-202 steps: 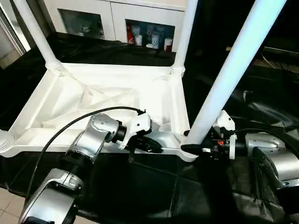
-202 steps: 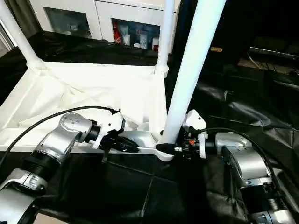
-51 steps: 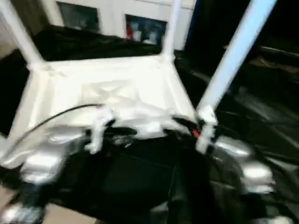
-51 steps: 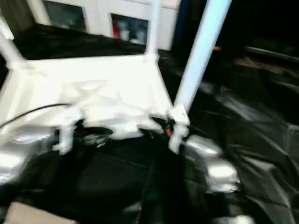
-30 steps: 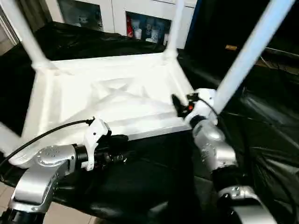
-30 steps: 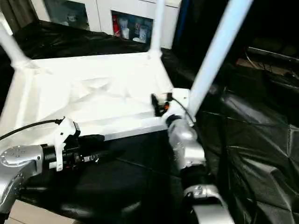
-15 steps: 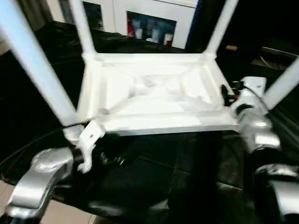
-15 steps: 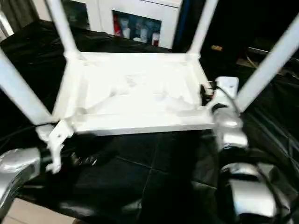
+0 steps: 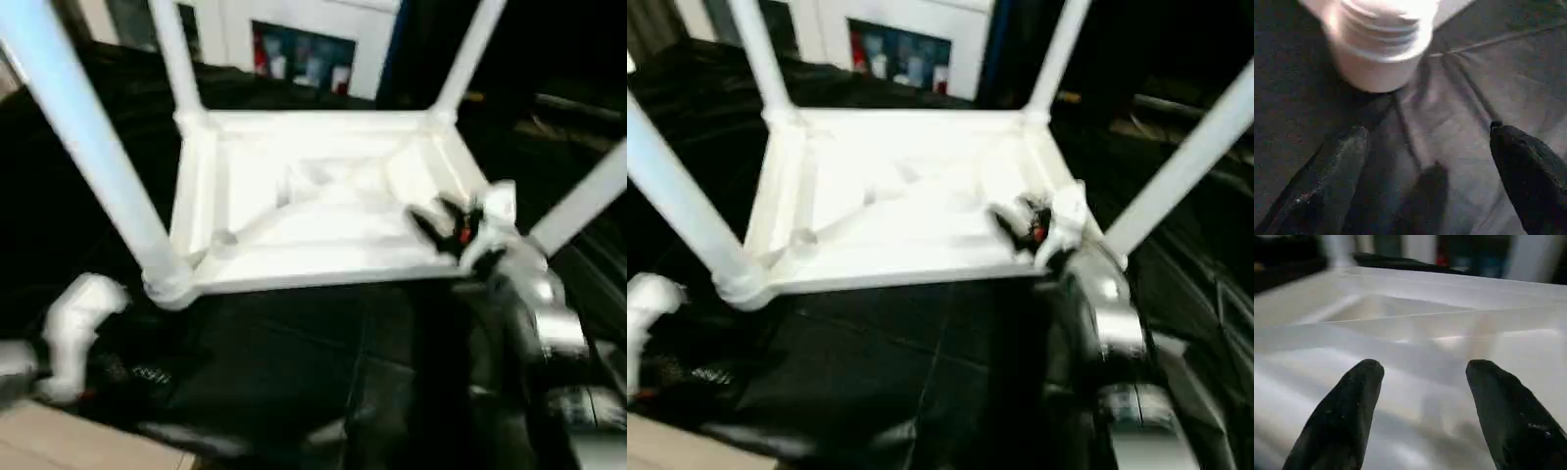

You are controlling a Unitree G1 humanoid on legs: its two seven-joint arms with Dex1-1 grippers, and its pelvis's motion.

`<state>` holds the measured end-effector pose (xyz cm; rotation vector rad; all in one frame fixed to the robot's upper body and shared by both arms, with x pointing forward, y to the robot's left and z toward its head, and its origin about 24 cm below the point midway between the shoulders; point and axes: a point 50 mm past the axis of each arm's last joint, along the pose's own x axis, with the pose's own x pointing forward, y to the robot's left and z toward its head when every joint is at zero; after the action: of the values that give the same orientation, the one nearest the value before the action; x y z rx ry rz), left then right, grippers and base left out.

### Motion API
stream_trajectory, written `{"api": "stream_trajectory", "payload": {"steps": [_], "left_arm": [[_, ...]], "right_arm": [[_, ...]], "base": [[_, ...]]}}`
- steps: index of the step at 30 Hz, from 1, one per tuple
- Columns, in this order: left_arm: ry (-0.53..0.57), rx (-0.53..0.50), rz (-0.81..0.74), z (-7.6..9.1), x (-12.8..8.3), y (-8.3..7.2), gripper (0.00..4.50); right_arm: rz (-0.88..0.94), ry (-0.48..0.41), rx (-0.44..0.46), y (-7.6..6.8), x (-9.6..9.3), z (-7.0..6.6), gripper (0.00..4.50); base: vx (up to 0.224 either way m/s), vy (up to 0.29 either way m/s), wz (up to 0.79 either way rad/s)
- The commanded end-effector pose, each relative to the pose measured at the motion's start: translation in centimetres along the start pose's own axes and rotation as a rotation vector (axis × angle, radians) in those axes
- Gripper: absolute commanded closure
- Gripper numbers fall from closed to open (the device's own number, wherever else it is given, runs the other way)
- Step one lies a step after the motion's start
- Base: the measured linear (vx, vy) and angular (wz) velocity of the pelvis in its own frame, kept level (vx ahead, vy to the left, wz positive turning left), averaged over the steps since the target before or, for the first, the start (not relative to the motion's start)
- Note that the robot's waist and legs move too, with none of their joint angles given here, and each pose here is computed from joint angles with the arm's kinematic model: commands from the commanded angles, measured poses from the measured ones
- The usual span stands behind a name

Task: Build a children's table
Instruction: Rotate table base

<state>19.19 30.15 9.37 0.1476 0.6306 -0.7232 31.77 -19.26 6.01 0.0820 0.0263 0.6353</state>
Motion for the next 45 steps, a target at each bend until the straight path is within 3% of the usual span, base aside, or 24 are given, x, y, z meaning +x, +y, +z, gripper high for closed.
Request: {"api": "stream_trajectory", "payload": {"steps": [1, 4, 5, 10, 17, 20, 23, 27, 31, 33, 37, 38, 41, 43, 45], "left_arm": [[-0.116, 0.01, 0.087, 1.0, -1.5, 1.6, 0.09], [-0.228, 0.019, 0.125, 1.8, -2.4, 2.5, 0.09], [-0.316, 0.02, 0.125, 2.6, -2.7, 2.7, 0.09], [-0.505, 0.026, 0.037, 4.8, -1.0, 1.9, 0.09], [-0.635, 0.054, -0.034, 7.5, 2.7, 1.3, 0.09], [-0.649, 0.057, -0.038, 7.8, 3.1, 1.4, 0.09], [-0.641, 0.067, -0.117, 8.4, 4.1, 0.3, 0.09], [-0.591, 0.048, -0.3, 9.0, 5.5, -2.4, 0.09], [-0.513, 0.014, -0.511, 9.3, 6.6, -5.3, 0.09], [-0.509, 0.013, -0.542, 9.5, 6.9, -5.9, 0.09], [-0.524, 0.032, -0.625, 10.9, 8.4, -7.3, 0.09], [-0.524, 0.032, -0.625, 10.9, 8.4, -7.3, 0.09], [-0.529, 0.02, -0.674, 11.5, 8.7, -8.1, 0.09], [-0.539, 0.008, -0.757, 12.3, 9.1, -9.5, 0.09], [-0.543, 0.003, -0.803, 12.5, 9.3, -10.3, 0.09]], "right_arm": [[0.089, -0.003, 0.002, -0.2, -2.4, 0.9, 1.45], [0.116, 0.055, -0.005, -0.4, -4.0, 0.4, 1.45], [0.104, 0.111, -0.019, -0.8, -5.4, -0.1, 1.45], [0.047, 0.193, -0.002, -2.1, -7.9, -0.6, 1.45], [0.028, 0.343, -0.081, -3.7, -10.7, 0.2, 1.45], [-0.009, 0.363, -0.079, -4.1, -10.8, 0.1, 1.45], [-0.089, 0.44, -0.118, -4.6, -10.5, -0.9, 1.45], [-0.302, 0.477, -0.142, -5.8, -9.2, -2.4, 1.45], [-0.359, 0.421, -0.117, -5.3, -6.5, -2.9, 1.45], [-0.356, 0.409, -0.108, -5.0, -5.8, -3.1, 1.45], [-0.267, 0.38, -0.095, -2.4, -1.8, -3.9, 1.45], [-0.267, 0.38, -0.095, -2.4, -1.8, -3.9, 1.45], [-0.19, 0.364, -0.098, -0.6, 0.0, -4.3, 1.45], [-0.109, 0.36, -0.092, 1.3, 1.6, -4.8, 1.45], [-0.08, 0.362, -0.097, 2.0, 2.0, -5.0, 1.45]], "base": [[0.0, 0.0, 0.0], [0.0, 0.0, 0.0], [0.0, 0.0, 0.0], [0.0, 0.0, 0.0], [0.0, 0.0, 0.0], [0.0, 0.0, 0.0], [0.0, 0.0, 0.0], [0.0, 0.0, 0.0], [0.0, 0.0, 0.0], [0.0, 0.0, 0.0], [0.0, 0.0, 0.0], [0.0, 0.0, 0.0], [0.0, 0.0, 0.0], [0.0, 0.0, 0.0], [0.0, 0.0, 0.0]]}}
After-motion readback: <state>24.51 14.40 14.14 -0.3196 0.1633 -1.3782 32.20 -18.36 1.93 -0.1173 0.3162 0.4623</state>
